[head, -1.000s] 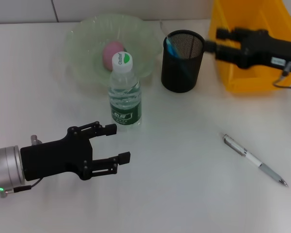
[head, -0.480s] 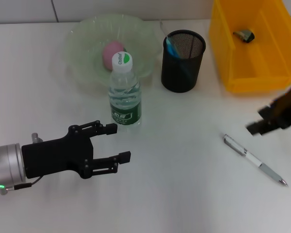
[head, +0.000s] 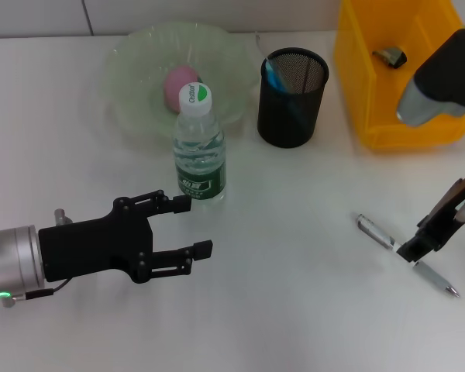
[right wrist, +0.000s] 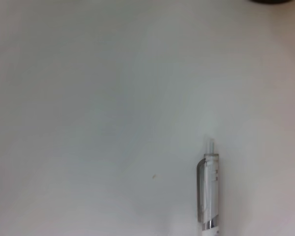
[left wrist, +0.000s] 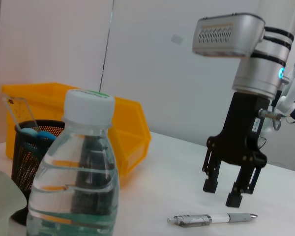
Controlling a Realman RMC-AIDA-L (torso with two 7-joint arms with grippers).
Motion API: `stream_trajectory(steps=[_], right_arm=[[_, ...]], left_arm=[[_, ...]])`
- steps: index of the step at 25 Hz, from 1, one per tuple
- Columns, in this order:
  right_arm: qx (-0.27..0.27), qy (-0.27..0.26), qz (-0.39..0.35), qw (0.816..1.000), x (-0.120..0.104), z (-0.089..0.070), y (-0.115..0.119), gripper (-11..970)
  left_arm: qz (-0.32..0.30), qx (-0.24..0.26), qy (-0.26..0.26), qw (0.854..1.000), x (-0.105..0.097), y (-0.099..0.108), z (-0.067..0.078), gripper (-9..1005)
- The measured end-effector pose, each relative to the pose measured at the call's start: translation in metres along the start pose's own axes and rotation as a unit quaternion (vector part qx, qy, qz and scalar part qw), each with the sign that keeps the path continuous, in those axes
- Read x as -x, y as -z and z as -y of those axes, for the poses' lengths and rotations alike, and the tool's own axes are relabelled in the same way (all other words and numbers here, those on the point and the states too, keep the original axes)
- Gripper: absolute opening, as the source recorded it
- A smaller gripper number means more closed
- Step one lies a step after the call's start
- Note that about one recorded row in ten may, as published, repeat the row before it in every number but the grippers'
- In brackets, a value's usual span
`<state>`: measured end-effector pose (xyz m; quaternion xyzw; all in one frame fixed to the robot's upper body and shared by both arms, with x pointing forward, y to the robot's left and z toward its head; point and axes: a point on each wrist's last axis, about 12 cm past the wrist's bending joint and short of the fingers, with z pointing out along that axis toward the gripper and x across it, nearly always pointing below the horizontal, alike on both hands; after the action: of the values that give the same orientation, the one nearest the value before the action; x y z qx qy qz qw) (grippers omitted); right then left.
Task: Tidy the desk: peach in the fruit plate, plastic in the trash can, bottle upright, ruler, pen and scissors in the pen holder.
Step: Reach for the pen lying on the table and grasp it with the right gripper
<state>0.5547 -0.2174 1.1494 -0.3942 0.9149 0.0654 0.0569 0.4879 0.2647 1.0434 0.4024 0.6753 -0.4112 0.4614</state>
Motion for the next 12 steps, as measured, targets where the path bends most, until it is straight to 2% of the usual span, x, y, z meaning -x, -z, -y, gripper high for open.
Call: stream_trajectory(steps=[12], right_arm=[[-0.016,0.012,-0.008,1.0,0.006,-0.007,-0.024,542]], left_arm=[[0.0,0.0,0.0,1.0,0.0,0.0,0.0,802]])
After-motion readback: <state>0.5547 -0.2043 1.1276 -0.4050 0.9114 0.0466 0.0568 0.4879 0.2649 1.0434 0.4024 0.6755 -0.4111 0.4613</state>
